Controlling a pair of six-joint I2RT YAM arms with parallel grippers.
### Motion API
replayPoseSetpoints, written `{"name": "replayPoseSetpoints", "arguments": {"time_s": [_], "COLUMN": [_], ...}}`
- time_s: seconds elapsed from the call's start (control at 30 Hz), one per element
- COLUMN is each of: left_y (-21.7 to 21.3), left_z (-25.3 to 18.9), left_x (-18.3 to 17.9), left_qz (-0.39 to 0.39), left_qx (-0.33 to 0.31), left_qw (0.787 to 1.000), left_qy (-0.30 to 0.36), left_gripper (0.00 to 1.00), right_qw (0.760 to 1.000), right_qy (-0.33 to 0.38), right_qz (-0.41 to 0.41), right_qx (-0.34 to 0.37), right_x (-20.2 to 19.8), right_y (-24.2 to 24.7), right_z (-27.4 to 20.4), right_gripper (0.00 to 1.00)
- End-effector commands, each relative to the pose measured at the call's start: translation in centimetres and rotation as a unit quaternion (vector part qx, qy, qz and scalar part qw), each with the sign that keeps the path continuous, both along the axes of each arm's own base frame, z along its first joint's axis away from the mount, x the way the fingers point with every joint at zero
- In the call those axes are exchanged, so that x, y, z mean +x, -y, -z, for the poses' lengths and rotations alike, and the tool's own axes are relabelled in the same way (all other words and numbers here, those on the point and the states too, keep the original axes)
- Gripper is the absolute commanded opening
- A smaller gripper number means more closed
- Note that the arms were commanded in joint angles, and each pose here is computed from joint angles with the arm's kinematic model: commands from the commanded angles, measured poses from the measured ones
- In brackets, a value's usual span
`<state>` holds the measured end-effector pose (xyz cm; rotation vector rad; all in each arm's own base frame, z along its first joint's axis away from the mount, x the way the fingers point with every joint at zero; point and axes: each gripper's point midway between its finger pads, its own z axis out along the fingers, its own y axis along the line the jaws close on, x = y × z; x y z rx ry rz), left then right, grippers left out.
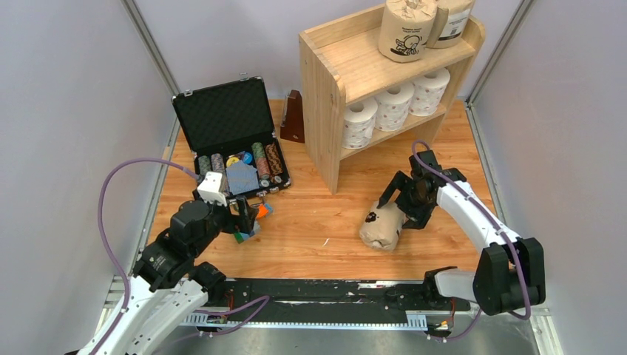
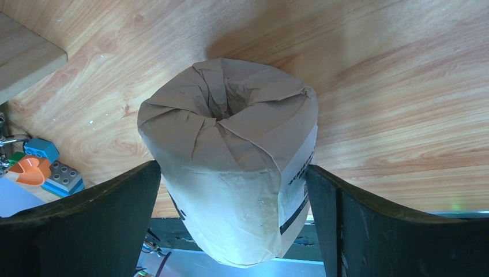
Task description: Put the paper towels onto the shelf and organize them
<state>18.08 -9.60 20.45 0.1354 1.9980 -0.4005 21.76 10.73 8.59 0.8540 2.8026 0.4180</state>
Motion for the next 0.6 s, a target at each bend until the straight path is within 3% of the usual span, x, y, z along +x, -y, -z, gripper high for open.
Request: {"name": "replayPoseSetpoints", "arguments": {"time_s": [0.0,0.4,0.57], "left_y": [0.0,0.0,-0.1], "left_z": [-0.3,-0.5,-0.5], "left_x": [0.5,0.3,0.4], "left_qz": [-0.005,-0.005,-0.006], "left_qx": [0.005,0.001,0.002], "left_qw": [1.0,1.0,1.0], "left_qy": [0.006,0.006,0.008], "left_gripper": [1.0,1.0,1.0], "right_qw": [1.0,0.994,0.994], "right_qy": [0.004,-0.031,0.014], "right_qz": [-0.024,-0.085,-0.093], "right_qx": [0.003,0.057,0.06], "right_x": [0.3,-1.1,-0.1], "right_y": [0.1,-1.8,-1.9], "right_z": [0.6,3.1,1.4], "right_gripper": [1.0,1.0,0.91]}}
